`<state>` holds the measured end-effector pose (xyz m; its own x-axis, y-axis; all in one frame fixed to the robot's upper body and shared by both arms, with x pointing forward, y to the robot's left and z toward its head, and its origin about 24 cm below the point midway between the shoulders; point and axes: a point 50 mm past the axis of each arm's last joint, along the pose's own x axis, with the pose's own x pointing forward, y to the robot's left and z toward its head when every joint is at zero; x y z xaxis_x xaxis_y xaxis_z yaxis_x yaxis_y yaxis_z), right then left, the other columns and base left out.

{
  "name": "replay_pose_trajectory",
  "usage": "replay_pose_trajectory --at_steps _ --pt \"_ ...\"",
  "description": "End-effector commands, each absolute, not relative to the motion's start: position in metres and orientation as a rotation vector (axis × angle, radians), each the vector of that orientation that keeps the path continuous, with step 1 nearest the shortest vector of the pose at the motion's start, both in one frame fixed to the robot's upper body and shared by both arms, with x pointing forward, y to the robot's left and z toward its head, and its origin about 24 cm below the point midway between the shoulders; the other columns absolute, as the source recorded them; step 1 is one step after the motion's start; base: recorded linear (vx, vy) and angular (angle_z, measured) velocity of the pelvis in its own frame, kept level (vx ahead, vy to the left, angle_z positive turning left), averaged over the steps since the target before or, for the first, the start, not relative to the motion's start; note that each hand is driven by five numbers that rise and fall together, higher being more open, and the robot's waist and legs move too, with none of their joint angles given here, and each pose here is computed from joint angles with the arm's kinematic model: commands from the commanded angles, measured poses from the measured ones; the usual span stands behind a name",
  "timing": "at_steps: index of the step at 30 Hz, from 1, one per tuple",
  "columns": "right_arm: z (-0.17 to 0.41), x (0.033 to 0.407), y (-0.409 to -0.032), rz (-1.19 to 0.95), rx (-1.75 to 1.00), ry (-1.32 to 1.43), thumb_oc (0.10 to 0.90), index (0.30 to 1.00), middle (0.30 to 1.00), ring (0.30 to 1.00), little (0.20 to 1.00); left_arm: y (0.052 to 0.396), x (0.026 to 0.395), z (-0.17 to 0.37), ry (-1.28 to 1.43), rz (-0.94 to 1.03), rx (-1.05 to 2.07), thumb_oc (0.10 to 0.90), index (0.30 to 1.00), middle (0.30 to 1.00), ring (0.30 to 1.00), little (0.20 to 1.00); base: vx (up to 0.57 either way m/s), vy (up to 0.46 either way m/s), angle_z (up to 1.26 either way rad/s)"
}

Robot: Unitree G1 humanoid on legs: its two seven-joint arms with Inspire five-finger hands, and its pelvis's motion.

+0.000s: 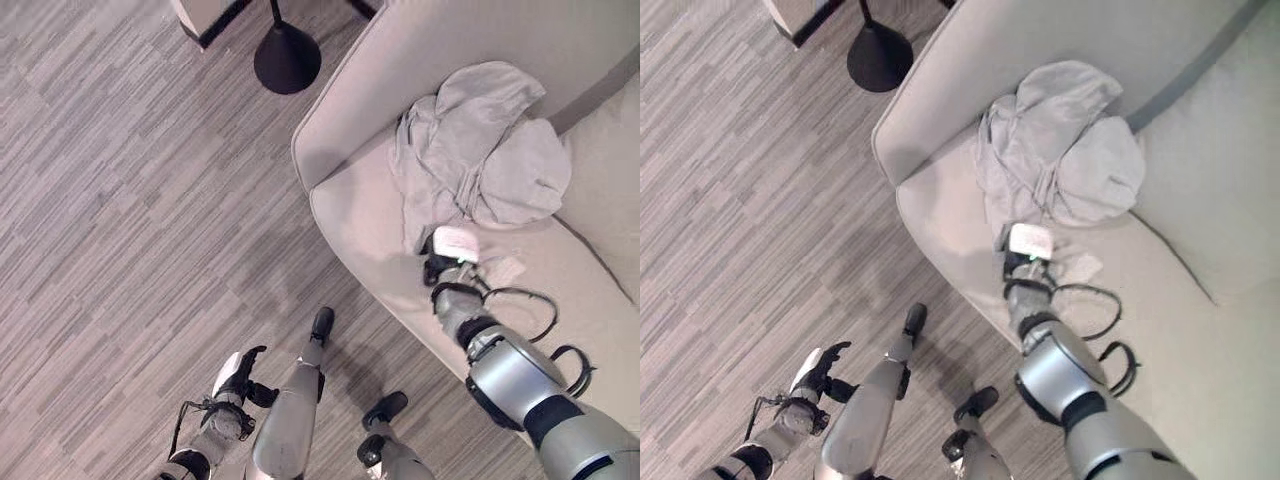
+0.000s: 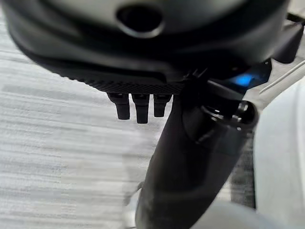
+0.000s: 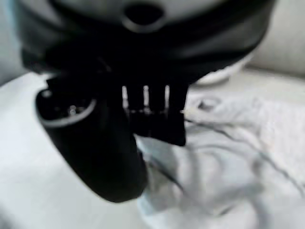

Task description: Hang the clothes on the sofa on the clothes rack.

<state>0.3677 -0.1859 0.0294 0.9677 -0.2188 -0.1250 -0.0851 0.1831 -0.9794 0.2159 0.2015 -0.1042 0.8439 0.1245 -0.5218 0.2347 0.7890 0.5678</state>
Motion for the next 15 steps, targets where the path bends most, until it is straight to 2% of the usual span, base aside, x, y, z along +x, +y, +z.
replay_pose_trajectory --at_steps 1,6,7,10,11,12,14,15 --pt "0.019 0.357 -0.211 -0.107 -1.435 0.336 0.400 0.300 0.300 0.300 0.300 0.207 0.196 -0.113 0.597 -0.065 0.727 0.800 0.900 0.900 0.900 0.900 -0.04 -0.038 -0.08" --pt "0.039 0.367 -0.214 -0.252 -1.198 0.242 0.400 0.300 0.300 0.300 0.300 0.216 0.184 -0.118 0.633 -0.025 0.748 0.800 0.900 0.900 0.900 0.900 0.00 -0.014 -0.22" --pt "0.051 0.374 -0.203 -0.292 -0.987 0.167 0.400 0.300 0.300 0.300 0.300 0.227 0.178 -0.118 0.658 0.057 0.705 0.800 0.900 0.900 0.900 0.900 0.04 -0.043 -0.21" --pt "0.059 0.376 -0.193 -0.321 -0.698 0.119 0.400 0.300 0.300 0.300 0.300 0.237 0.176 -0.115 0.658 0.142 0.656 0.800 0.900 0.900 0.900 0.900 0.04 -0.044 -0.15" --pt "0.059 0.375 -0.193 -0.321 -0.697 0.121 0.400 0.300 0.300 0.300 0.300 0.237 0.175 -0.115 0.660 0.142 0.657 0.800 0.900 0.900 0.900 0.900 -0.03 -0.020 -0.36" --pt "0.069 0.374 -0.182 -0.300 -0.357 0.057 0.400 0.300 0.300 0.300 0.300 0.238 0.177 -0.107 0.616 0.185 0.567 0.800 0.900 0.900 0.900 0.900 -0.04 -0.028 -0.31" --pt "0.067 0.365 -0.172 -0.233 -0.092 0.046 0.400 0.300 0.300 0.300 0.300 0.238 0.177 -0.102 0.594 0.184 0.536 0.800 0.900 0.900 0.900 0.900 0.01 -0.040 -0.55" --pt "0.076 0.362 -0.160 -0.164 0.171 0.009 0.400 0.300 0.300 0.300 0.300 0.236 0.179 -0.099 0.578 0.170 0.511 0.800 0.900 0.900 0.900 0.900 0.03 -0.053 -0.66"
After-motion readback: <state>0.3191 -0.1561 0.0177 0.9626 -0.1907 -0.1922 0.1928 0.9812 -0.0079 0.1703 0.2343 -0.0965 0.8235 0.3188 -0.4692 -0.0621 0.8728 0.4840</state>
